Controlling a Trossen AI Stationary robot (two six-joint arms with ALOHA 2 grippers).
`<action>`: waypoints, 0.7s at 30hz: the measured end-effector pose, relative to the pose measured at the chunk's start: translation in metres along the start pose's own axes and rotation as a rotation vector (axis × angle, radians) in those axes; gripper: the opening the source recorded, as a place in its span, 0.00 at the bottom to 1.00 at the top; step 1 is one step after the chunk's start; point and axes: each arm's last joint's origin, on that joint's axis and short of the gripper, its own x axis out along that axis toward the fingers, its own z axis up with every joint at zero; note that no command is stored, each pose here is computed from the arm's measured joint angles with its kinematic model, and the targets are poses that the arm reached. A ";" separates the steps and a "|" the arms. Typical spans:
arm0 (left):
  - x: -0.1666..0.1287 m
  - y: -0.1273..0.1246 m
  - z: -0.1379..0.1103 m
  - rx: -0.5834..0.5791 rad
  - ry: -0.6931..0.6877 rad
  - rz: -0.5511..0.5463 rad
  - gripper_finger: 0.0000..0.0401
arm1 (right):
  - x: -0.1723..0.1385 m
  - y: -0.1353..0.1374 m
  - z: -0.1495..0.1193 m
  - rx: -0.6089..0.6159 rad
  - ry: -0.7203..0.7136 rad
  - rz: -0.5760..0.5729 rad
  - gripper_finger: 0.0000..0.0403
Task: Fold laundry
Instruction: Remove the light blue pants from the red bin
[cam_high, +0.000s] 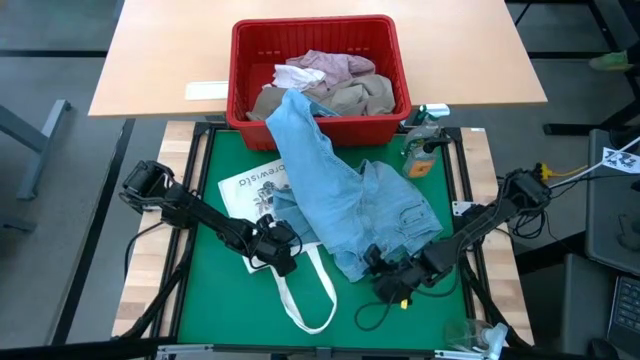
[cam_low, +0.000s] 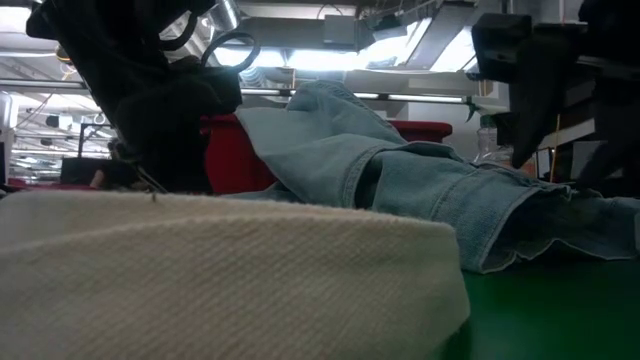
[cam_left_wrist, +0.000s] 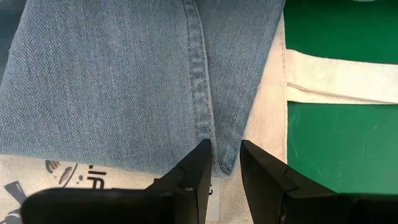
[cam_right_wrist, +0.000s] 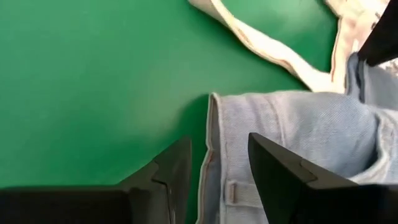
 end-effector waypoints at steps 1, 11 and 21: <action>0.000 0.000 0.000 0.000 0.000 0.000 0.20 | 0.000 0.000 0.000 -0.009 -0.002 -0.001 0.39; 0.000 0.000 0.000 0.000 0.000 -0.001 0.20 | 0.000 -0.002 -0.001 -0.073 0.025 -0.058 0.39; 0.000 -0.001 0.001 -0.010 -0.010 -0.015 0.20 | 0.017 0.004 -0.005 -0.097 0.098 -0.089 0.39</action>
